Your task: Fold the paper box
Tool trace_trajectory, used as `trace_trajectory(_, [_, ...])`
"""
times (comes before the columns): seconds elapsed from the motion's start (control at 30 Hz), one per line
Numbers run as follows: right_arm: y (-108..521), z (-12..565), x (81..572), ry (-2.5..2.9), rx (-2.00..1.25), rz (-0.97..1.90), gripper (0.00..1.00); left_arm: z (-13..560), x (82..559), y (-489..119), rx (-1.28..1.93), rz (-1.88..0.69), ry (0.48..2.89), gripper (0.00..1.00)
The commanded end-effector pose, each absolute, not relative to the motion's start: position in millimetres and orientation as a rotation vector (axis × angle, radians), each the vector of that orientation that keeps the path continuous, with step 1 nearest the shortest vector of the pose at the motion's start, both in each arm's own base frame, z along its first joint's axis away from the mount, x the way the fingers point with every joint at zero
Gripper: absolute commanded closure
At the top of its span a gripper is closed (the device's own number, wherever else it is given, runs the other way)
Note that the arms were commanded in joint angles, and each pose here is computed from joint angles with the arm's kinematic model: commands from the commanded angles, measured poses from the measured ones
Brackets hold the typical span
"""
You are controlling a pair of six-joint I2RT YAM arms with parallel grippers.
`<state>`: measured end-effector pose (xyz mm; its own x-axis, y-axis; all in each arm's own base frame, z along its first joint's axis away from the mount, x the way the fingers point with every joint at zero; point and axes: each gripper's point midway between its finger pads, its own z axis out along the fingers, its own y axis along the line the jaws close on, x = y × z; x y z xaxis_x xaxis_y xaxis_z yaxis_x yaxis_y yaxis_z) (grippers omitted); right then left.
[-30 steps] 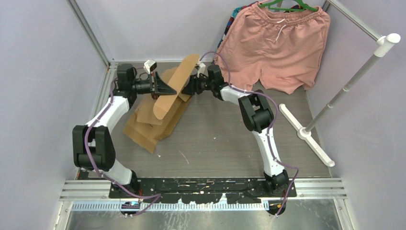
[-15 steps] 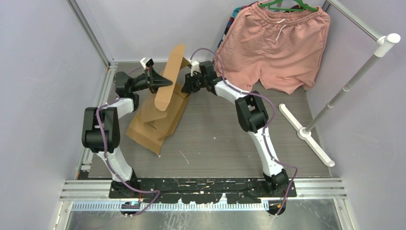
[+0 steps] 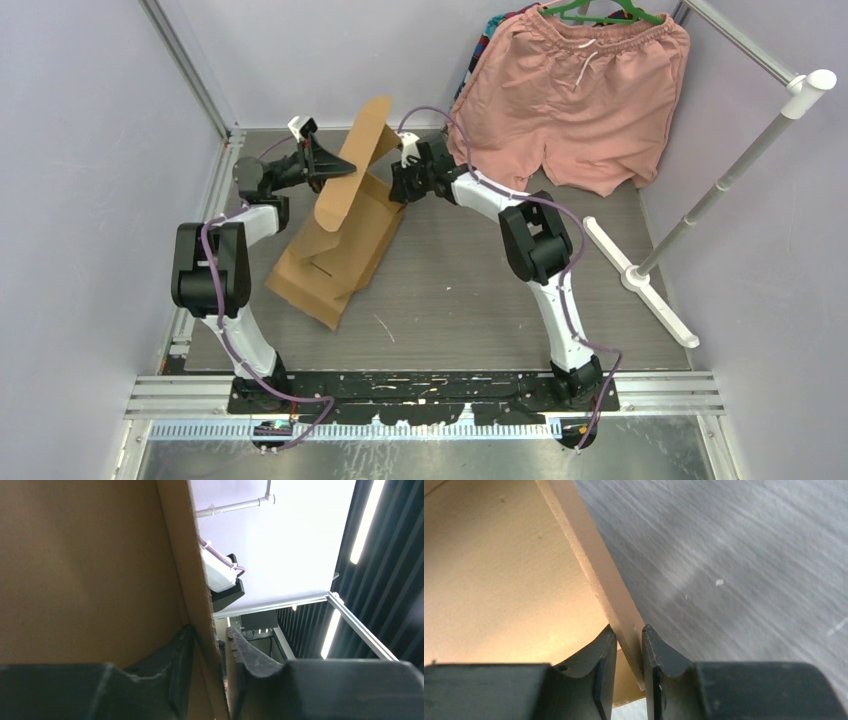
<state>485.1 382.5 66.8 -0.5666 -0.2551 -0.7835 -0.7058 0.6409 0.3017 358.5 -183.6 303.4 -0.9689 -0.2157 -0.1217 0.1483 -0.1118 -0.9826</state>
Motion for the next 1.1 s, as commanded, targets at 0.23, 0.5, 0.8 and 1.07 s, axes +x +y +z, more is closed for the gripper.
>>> trace_trajectory(0.23, [305.8,28.1,387.6,2.500,-0.690,0.608,0.85,296.6,369.0,-181.0,-0.038,-2.090,1.837,0.26])
trace_trajectory(0.5, [264.6,31.7,340.8,2.634,-0.625,0.540,0.85,279.9,380.8,-168.1,-0.082,-1.928,1.897,0.18])
trace_trajectory(0.8, [247.4,37.7,323.6,2.686,-0.492,0.509,0.76,263.3,360.6,-164.8,-0.069,-1.586,2.152,0.14])
trace_trajectory(1.07, [248.6,27.0,330.4,2.645,-0.370,0.519,0.64,258.0,351.5,-165.5,-0.076,-1.602,2.154,0.17])
